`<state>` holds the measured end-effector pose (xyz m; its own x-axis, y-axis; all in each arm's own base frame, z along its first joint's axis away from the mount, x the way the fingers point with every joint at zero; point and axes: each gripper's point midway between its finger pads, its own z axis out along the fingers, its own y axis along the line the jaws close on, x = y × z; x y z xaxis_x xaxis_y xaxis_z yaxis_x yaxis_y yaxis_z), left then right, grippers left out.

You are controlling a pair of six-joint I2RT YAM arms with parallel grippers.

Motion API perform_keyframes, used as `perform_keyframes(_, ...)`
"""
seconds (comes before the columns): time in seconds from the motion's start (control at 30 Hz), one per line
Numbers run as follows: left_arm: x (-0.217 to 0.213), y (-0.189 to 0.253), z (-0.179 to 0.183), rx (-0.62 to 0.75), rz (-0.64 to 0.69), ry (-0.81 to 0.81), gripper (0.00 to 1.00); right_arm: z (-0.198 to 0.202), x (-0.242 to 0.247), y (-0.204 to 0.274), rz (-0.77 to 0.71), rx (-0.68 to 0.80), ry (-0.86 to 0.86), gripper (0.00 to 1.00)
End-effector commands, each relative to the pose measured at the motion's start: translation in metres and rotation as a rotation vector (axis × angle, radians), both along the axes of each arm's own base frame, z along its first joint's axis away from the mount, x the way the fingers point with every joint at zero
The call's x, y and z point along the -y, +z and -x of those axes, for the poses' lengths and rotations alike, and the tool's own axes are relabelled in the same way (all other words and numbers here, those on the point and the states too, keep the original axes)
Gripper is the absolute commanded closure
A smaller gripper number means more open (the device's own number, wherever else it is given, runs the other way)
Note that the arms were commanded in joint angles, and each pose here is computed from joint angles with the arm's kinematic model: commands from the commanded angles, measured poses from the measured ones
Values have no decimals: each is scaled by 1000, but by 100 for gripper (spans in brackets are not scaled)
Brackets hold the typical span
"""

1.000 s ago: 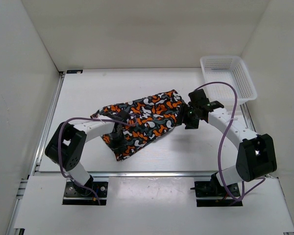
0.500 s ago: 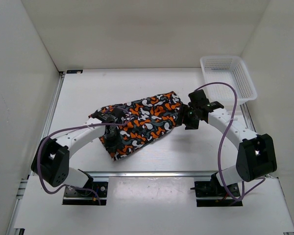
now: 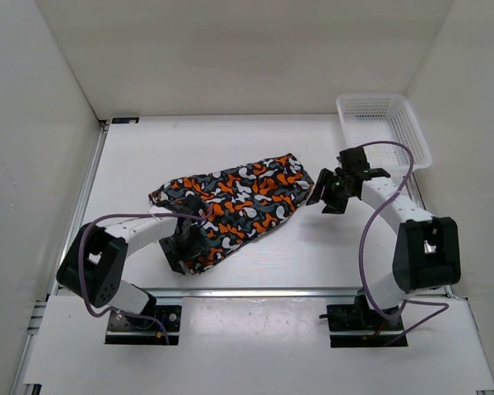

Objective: Fold and stack the shorts
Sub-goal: Fold the shorts

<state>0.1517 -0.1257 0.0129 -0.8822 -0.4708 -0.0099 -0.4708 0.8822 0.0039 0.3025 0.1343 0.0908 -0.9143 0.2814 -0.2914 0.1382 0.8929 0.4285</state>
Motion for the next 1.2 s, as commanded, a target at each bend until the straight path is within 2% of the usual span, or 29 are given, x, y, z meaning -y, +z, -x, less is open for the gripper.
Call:
perform_keyframes(0.0,15,-7,-13,27,57,38,18,-28,2,9,-106,38,-20,35)
perform_keyframes(0.07,10,-14,-19,22,21,22,32,-34,5,5,-128,16,-30,35)
perform_keyframes(0.1,9,-12,-28,40,16,-1,69,-40,4,10,-135,36,-36,35)
perform_keyframes(0.13,2,-11,-31,33,-10,1,89,-39,3,7,-142,24,-32,35)
perform_keyframes(0.27,-42,12,-59,107,-109,110,90,-46,2,8,-147,29,-39,35)
perform_keyframes(0.3,-57,22,-71,145,-99,173,90,-48,1,9,-148,38,-38,35)
perform_keyframes(0.37,-76,35,-93,195,-113,199,90,-51,2,5,-142,33,-29,35)
perform_keyframes(0.4,-91,37,-99,186,-123,239,90,-50,-2,0,-134,26,-7,35)
perform_keyframes(0.5,-111,51,-133,219,-128,252,90,-53,-17,-9,-120,14,59,31)
perform_keyframes(0.63,-125,49,-178,205,-149,234,90,-60,-40,-22,-92,15,143,29)
perform_keyframes(0.77,-136,44,-205,180,-183,230,90,-73,-52,-33,-67,32,173,29)
perform_keyframes(1.03,-141,43,-233,154,-207,186,90,-86,-87,-62,-99,35,283,29)
perform_keyframes(1.13,-143,45,-236,156,-217,176,90,-94,-74,-83,-19,6,190,29)
perform_keyframes(1.17,-144,42,-236,148,-227,176,90,-97,-73,-85,-11,1,162,31)
